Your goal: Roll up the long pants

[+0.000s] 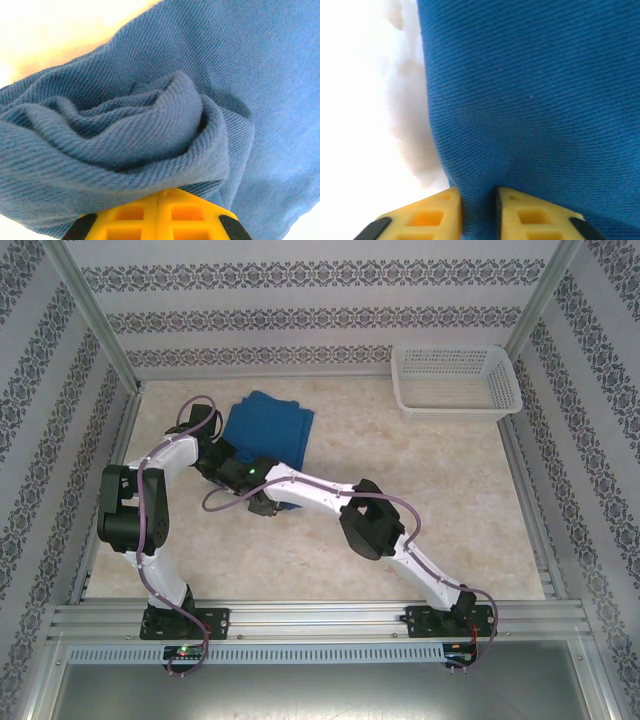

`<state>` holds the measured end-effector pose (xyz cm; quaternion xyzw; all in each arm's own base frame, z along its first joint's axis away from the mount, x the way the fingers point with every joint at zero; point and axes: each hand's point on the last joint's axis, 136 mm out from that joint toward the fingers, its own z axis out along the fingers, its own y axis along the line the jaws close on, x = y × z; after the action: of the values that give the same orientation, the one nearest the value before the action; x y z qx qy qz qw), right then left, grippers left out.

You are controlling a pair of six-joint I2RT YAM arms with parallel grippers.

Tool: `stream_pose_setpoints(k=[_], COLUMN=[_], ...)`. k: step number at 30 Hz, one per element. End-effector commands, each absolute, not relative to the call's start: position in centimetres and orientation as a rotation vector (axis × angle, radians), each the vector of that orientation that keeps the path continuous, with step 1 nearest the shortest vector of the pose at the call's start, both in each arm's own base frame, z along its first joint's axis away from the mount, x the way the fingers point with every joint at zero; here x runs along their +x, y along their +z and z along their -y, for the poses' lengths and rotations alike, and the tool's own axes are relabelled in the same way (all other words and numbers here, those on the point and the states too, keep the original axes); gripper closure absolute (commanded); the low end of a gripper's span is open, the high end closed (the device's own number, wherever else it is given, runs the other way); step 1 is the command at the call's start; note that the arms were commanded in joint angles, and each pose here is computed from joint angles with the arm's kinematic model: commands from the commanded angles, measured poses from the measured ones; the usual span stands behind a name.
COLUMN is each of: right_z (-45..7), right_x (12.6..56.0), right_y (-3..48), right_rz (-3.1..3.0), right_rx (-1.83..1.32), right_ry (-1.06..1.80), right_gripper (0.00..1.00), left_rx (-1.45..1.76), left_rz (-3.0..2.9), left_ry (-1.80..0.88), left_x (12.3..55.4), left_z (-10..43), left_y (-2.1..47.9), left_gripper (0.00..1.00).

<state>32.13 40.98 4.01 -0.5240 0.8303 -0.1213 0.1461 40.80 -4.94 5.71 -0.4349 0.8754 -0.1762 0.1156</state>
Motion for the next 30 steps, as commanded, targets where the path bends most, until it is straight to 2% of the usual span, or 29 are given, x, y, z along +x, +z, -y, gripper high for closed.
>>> stream_pose_setpoints(k=[1,3,4,6,7,8,10,13,18,30], right_z=[-41.3,-41.5,-41.5,-41.5,-41.6,-41.8,-42.1,-41.8,-41.0,-40.2], right_x=[33.1,33.4,33.6,33.8,34.0,33.9,34.1,34.7,34.9,34.9], right_y=[5.1,6.2,6.7,8.2,9.4,10.6,13.0,15.6,15.4,8.9], right_rz=[-2.412,-2.401,-2.401,-2.401,-2.397,-2.387,-2.361,-2.349,-2.421,-2.609], right_rx=[-1.464,-1.446,-1.434,-1.400,-1.375,-1.355,-1.309,-1.228,-1.169,-1.125], right_ry=[-0.261,-0.235,-0.222,-0.201,-0.181,-0.150,-0.085,-0.025,0.035,0.157], right_gripper=[0.94,0.95,0.91,0.65,0.59,0.58,0.64,1.00,1.00,1.00], left_rx=[-1.277,-1.276,-1.275,-1.278,-1.276,-1.278,-1.276,-1.280,-1.275,-1.275], left_rz=[-2.632,-2.634,-2.635,-2.636,-2.637,-2.640,-2.640,-2.645,-2.648,-2.654], left_ry=[-0.475,-0.475,-0.476,-0.478,-0.481,-0.478,-0.478,-0.481,-0.487,-0.471], left_x=[39.8,39.8,39.8,39.8,39.8,39.8,39.8,39.8,40.0,39.7], left_z=[4.8,4.8,4.8,4.9,4.9,4.9,4.9,5.0,5.1,4.9], left_y=[4.4,4.4,4.4,4.3,4.3,4.2,4.2,4.1,4.0,4.0], left_gripper=[1.00,1.00,1.00,1.00,1.00,1.00,1.00,1.00,1.00,1.00])
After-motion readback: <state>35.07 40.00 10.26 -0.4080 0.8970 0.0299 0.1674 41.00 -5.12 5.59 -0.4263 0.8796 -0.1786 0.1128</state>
